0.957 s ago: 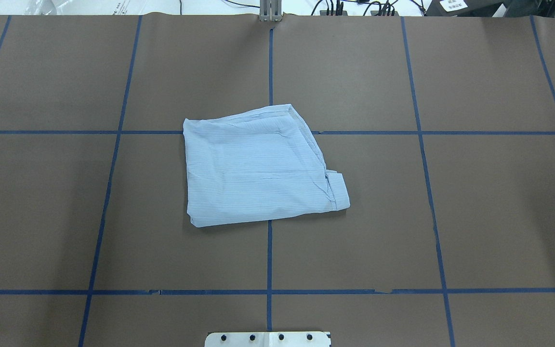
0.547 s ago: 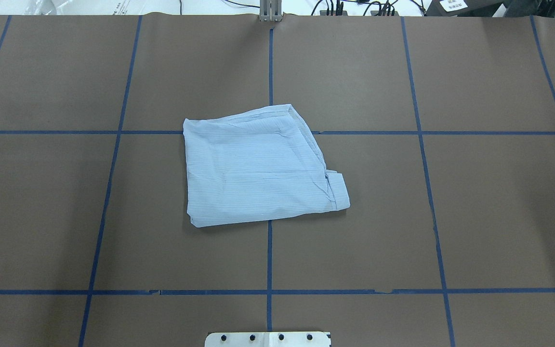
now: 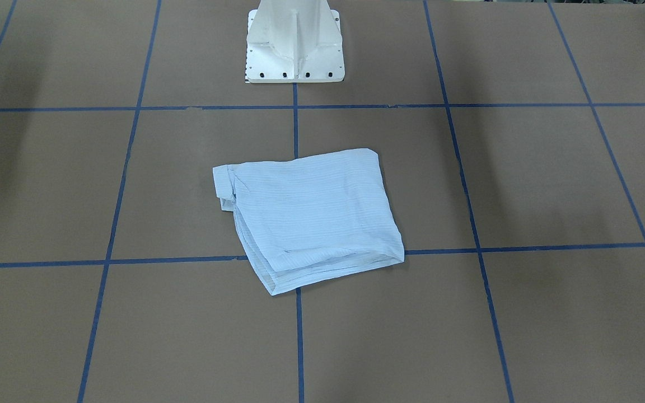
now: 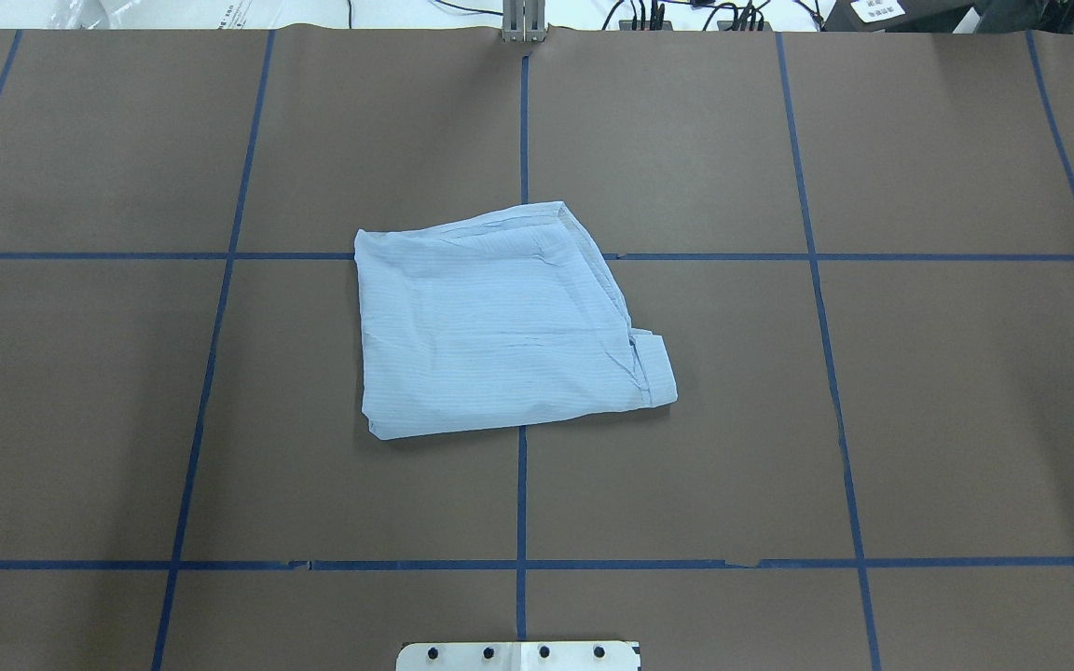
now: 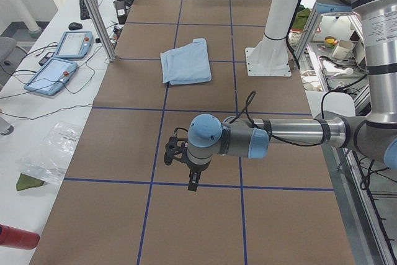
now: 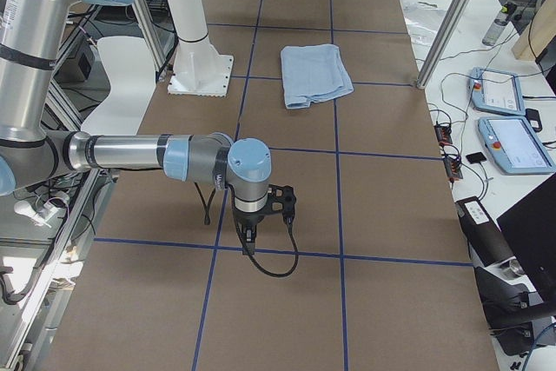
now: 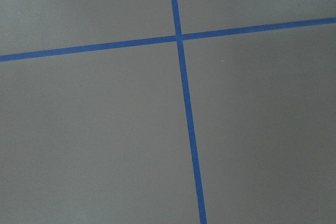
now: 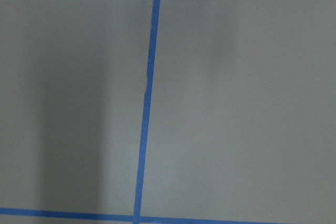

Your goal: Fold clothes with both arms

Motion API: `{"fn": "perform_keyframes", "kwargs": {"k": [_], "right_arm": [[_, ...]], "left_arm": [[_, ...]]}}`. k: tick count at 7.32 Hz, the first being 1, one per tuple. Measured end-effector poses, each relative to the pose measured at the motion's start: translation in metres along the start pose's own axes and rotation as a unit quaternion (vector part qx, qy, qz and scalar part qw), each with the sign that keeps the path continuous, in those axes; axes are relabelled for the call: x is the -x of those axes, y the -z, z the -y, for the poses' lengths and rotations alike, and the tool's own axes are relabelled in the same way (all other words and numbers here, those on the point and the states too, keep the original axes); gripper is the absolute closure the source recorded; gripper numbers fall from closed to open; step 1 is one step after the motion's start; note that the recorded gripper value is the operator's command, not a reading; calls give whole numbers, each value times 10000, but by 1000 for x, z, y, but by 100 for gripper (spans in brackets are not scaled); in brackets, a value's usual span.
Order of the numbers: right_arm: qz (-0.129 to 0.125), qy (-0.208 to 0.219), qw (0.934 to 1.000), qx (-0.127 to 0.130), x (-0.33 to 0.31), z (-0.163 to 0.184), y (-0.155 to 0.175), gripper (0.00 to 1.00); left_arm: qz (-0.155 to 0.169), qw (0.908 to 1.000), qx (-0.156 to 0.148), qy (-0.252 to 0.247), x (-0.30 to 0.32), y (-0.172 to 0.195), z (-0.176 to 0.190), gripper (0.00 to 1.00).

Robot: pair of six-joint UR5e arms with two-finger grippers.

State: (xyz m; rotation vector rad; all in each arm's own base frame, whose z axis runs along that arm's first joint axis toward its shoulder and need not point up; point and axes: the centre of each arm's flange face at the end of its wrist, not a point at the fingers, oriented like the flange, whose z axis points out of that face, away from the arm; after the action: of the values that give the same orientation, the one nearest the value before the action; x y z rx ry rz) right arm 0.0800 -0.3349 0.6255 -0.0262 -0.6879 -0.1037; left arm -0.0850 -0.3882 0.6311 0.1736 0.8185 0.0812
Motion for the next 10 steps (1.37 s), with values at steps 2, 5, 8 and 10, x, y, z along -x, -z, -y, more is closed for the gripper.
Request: {"fn": "perform_keyframes", "kwargs": {"k": [2, 5, 8, 10], "right_arm": [[-6, 8, 10000, -5, 0, 0, 0, 0], [-3, 10, 10000, 1, 0, -1, 0, 0], [7, -10, 10000, 5, 0, -1, 0, 0], [10, -18, 10000, 7, 0, -2, 0, 0]], "left_arm": [[-2, 10000, 19, 22, 2, -2, -2, 0], [-3, 9999, 66, 78, 6, -6, -6, 0], [-7, 9998, 124, 165, 11, -11, -9, 0], [-9, 9997, 148, 188, 14, -13, -10, 0]]}}
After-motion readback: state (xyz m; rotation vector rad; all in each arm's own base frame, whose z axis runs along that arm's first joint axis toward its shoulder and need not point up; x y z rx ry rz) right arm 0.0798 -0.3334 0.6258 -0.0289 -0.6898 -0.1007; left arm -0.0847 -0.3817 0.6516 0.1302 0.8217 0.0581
